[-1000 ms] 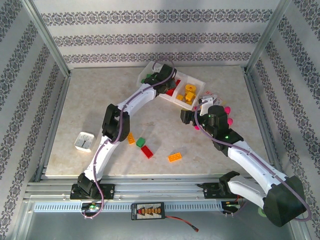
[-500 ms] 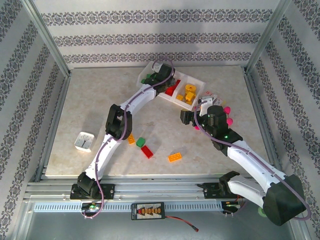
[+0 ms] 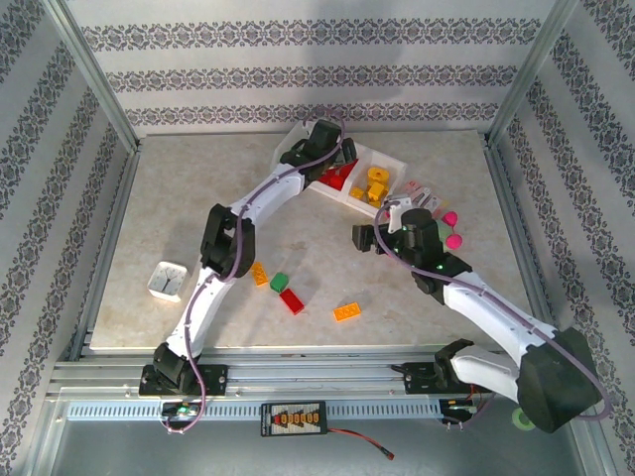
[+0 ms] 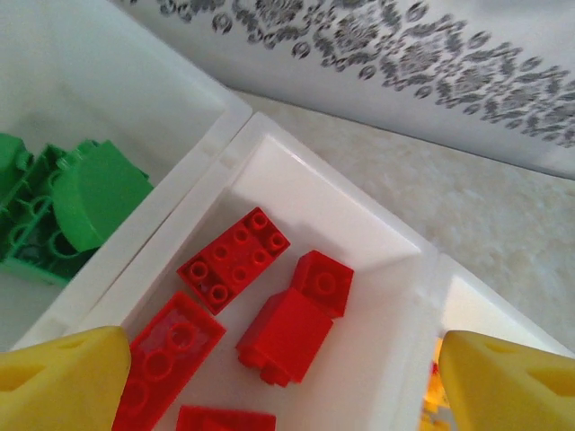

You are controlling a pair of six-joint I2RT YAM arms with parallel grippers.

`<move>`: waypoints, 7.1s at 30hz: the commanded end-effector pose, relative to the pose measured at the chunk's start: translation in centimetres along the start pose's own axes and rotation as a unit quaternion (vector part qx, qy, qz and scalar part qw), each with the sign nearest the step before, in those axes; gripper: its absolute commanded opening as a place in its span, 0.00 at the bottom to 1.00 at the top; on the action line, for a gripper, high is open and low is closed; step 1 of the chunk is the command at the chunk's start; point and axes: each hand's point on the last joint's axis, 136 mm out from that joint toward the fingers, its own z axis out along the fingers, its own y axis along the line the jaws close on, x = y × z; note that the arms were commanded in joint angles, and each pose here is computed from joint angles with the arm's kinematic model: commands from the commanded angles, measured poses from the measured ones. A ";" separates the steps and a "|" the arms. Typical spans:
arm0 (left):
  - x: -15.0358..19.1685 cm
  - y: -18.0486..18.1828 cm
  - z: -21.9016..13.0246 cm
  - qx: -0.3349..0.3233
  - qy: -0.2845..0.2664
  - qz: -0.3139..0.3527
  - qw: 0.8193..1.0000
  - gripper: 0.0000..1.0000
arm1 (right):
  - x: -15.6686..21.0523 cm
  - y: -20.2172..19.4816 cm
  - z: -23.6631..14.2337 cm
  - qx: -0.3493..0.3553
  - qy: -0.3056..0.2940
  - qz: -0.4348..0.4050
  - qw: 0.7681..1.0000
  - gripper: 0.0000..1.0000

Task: Sort the legos into containers by color
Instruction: Place the lego in the container, then pick up the lego from the center of the table, then place the lego in the container, then pick up the lego from the center of the table, then place the lego in the container.

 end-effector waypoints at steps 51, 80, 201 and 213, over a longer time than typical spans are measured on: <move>10.0 22.0 -32.6 -0.099 0.016 0.065 0.993 0.99 | 14.9 20.4 10.6 -0.189 0.268 -0.259 0.908 0.41; 11.6 13.8 -27.8 0.141 -0.030 0.202 0.969 0.99 | -12.8 6.7 20.2 -0.031 -0.033 0.013 0.999 0.37; 5.8 -5.5 -9.9 0.096 0.077 0.037 0.992 0.20 | -6.5 -0.7 -7.9 -0.010 -0.081 -0.027 0.996 0.94; 4.0 -9.7 -4.7 0.159 0.015 0.024 0.987 0.18 | -6.7 -0.6 -7.7 -0.012 -0.078 -0.018 0.997 0.94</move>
